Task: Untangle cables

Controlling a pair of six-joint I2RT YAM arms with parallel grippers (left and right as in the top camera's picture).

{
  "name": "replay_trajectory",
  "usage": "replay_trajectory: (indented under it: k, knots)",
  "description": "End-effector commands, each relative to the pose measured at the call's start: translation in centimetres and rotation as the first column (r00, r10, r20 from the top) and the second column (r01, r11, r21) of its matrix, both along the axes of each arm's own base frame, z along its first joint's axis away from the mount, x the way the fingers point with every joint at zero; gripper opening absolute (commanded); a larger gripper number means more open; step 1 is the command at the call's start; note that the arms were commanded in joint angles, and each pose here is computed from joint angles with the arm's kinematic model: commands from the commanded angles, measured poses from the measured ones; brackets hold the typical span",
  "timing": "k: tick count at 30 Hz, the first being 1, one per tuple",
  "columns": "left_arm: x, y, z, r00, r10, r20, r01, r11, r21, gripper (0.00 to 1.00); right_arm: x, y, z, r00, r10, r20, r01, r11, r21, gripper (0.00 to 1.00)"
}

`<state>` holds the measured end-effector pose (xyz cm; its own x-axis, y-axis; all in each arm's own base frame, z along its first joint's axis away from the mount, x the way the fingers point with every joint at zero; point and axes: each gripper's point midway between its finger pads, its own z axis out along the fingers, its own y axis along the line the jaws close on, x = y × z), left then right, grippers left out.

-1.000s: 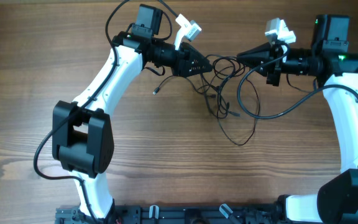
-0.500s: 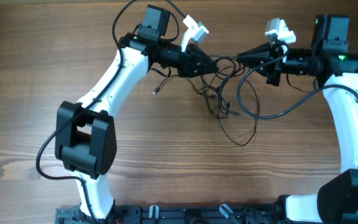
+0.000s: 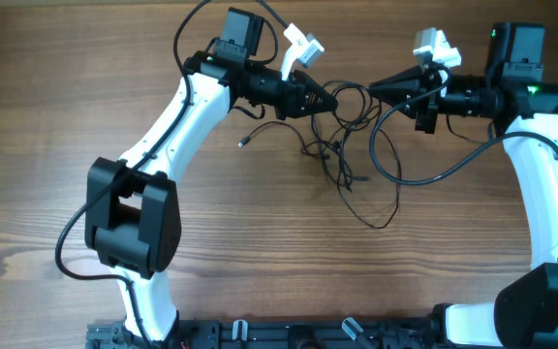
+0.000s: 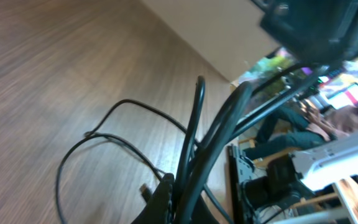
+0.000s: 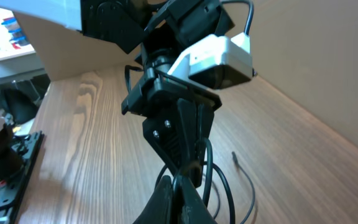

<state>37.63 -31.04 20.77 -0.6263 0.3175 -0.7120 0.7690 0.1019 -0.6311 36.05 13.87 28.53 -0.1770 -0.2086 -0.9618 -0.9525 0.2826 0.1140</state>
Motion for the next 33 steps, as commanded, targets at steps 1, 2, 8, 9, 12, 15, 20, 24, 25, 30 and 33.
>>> replay_trajectory:
  k: [1,2,8,9,12,15,20,24,25,30,33]
  knots:
    - [2.1,1.8,-1.5,0.989,0.138,-0.048,-0.132,0.985,0.115,0.04,-0.9,0.6,2.8,0.998,0.059,0.025,-0.062,0.993,0.101,0.04]
    - [2.3,2.0,-1.8,0.986,0.154,-0.059,-0.145,0.981,0.132,0.04,-1.0,0.7,3.4,0.997,0.072,0.035,-0.076,0.99,0.122,0.04]
    - [1.0,1.4,-2.6,0.983,0.146,-0.111,-0.126,0.977,0.171,0.04,-1.6,1.0,6.5,0.981,0.167,0.103,-0.186,0.958,0.22,0.04]
    - [0.8,1.1,-2.6,0.984,0.138,-0.111,-0.118,0.978,0.171,0.04,-1.2,0.9,6.5,0.985,0.149,0.084,-0.164,0.963,0.213,0.07]
    - [0.2,0.2,-2.5,0.988,0.115,-0.103,-0.097,0.981,0.166,0.04,2.0,0.1,4.6,0.999,-0.041,-0.027,0.044,0.991,0.123,0.18]
    - [0.1,-0.1,-2.4,0.99,0.104,-0.091,-0.089,0.984,0.158,0.04,4.6,-1.8,1.3,0.958,-0.265,-0.112,0.263,0.964,-0.029,0.4]
    - [0.0,-0.2,-2.1,0.991,0.092,-0.094,-0.078,0.987,0.139,0.04,4.1,-4.1,-3.7,0.906,-0.395,-0.152,0.348,0.9,-0.263,0.7]
    - [0.2,-0.3,-1.9,0.993,0.091,-0.081,-0.08,0.988,0.131,0.04,4.0,-3.7,-3.7,0.785,-0.465,-0.41,0.422,0.885,-0.197,0.66]
    - [0.2,-0.3,-1.9,0.993,0.09,-0.077,-0.08,0.988,0.129,0.04,4.1,-3.7,-3.9,0.702,-0.485,-0.522,0.462,0.867,-0.185,0.57]
    - [-0.7,-1.1,-0.7,0.999,0.013,-0.041,-0.011,0.999,0.053,0.04,2.9,-1.7,-7.9,0.369,-0.458,-0.809,0.473,0.842,-0.26,0.24]
    - [-0.8,-1.4,-0.7,1.0,-0.005,0.0,0.005,0.999,0.047,0.04,1.7,0.8,-8.5,0.33,-0.372,-0.868,0.396,0.889,-0.231,0.05]
